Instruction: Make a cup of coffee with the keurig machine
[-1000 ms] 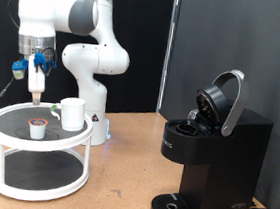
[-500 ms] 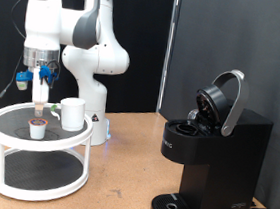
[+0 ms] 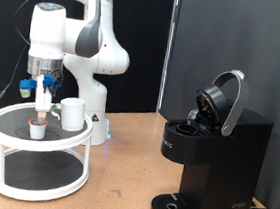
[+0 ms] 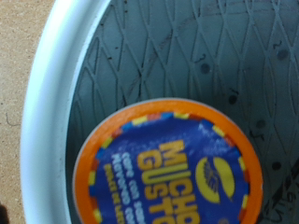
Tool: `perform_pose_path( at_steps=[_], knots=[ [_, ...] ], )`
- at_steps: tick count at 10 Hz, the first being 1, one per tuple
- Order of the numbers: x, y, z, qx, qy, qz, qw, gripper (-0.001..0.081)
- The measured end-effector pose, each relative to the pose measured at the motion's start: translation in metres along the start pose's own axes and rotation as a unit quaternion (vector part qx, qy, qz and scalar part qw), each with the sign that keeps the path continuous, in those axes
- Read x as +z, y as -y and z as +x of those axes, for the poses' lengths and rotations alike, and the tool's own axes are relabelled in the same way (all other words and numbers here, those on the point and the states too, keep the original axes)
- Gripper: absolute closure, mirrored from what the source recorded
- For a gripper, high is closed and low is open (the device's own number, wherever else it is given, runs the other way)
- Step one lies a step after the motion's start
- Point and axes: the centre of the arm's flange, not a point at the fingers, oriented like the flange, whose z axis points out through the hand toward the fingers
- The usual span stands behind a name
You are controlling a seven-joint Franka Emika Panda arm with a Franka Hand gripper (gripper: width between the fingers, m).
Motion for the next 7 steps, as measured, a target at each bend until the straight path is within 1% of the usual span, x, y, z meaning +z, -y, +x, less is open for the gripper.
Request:
perform_pose_path(
  at_steps=[7],
  knots=[
    [0.015,0.003,0.003,0.006,-0.005,0.004,1.0,0.0072]
  ],
)
